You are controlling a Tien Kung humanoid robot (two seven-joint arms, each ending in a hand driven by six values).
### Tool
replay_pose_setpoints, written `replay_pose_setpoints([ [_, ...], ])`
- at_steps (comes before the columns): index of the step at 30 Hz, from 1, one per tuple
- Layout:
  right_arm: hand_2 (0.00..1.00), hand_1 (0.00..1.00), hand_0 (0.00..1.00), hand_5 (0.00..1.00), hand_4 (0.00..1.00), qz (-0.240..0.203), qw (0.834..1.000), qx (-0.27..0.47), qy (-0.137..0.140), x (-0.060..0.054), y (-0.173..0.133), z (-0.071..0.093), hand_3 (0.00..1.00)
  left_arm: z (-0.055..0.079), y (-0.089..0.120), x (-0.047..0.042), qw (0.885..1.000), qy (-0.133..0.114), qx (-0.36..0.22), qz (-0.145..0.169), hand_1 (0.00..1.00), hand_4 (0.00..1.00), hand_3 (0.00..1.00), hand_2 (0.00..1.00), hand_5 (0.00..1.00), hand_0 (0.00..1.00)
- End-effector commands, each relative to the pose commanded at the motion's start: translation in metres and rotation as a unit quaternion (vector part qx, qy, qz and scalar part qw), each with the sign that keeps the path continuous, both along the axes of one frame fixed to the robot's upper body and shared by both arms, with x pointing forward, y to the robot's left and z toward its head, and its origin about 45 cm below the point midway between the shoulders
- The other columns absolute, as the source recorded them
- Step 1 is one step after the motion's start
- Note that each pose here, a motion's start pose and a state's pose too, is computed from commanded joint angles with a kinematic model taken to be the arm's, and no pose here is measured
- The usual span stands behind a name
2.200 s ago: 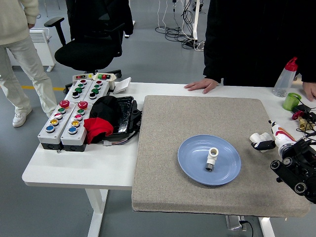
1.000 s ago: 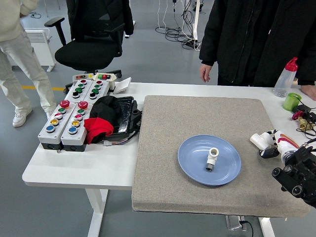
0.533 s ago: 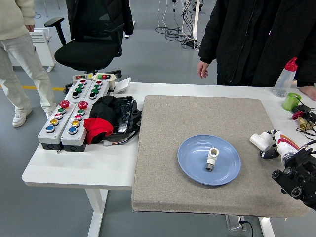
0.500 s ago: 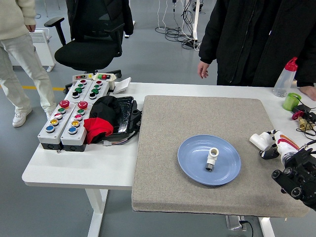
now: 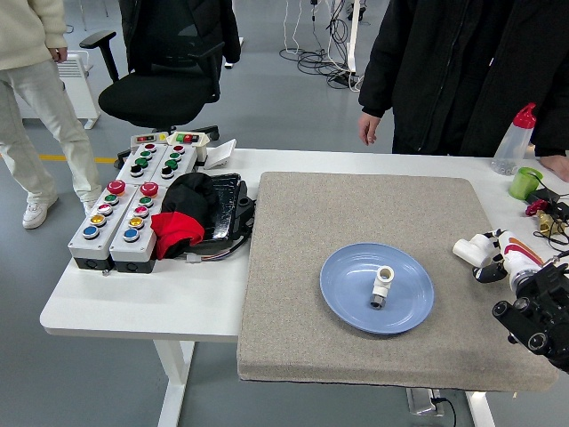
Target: Pick pipe place plate twice
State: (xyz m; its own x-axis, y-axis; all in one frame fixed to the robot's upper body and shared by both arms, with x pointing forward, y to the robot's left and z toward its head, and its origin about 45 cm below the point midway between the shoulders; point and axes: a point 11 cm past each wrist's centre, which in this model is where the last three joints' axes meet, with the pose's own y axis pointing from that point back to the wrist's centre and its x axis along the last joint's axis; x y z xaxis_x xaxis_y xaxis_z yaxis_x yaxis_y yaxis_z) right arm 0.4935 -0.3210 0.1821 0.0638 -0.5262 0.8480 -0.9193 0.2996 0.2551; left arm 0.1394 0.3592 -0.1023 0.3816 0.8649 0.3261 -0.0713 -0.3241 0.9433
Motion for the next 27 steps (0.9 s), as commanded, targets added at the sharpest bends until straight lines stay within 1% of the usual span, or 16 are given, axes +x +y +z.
replay_pose_setpoints([
  [2, 0.591, 0.575, 0.482, 0.199, 0.662, 0.0, 1.0, 0.001, 0.0, 0.0, 0.0, 0.0, 0.75, 0.0, 0.0, -0.0005, 1.0, 0.001, 0.0, 0.0, 0.707, 0.519, 0.673, 0.738, 0.998, 0.682],
  [3, 0.585, 0.56, 0.459, 0.195, 0.655, 0.001, 1.0, 0.002, 0.0, 0.0, 0.0, 0.0, 0.747, 0.0, 0.0, -0.0006, 1.0, 0.001, 0.0, 0.0, 0.707, 0.518, 0.671, 0.737, 0.998, 0.682],
  [11, 0.584, 0.553, 0.453, 0.185, 0.648, 0.007, 1.0, 0.01, -0.008, 0.002, 0.003, 0.005, 0.746, 0.001, 0.001, 0.0008, 1.0, 0.0, 0.0, 0.003, 0.707, 0.519, 0.671, 0.737, 0.998, 0.682],
  [22, 0.583, 0.553, 0.452, 0.186, 0.634, 0.016, 1.0, 0.016, -0.019, 0.003, 0.007, 0.01, 0.741, 0.0, 0.0, -0.001, 1.0, 0.003, -0.001, 0.005, 0.703, 0.519, 0.667, 0.734, 0.998, 0.682],
  [27, 0.583, 0.555, 0.455, 0.189, 0.632, 0.017, 0.999, 0.023, -0.029, 0.006, 0.007, 0.018, 0.74, 0.001, 0.001, 0.0007, 1.0, 0.002, 0.0, 0.006, 0.703, 0.52, 0.668, 0.733, 0.998, 0.682],
])
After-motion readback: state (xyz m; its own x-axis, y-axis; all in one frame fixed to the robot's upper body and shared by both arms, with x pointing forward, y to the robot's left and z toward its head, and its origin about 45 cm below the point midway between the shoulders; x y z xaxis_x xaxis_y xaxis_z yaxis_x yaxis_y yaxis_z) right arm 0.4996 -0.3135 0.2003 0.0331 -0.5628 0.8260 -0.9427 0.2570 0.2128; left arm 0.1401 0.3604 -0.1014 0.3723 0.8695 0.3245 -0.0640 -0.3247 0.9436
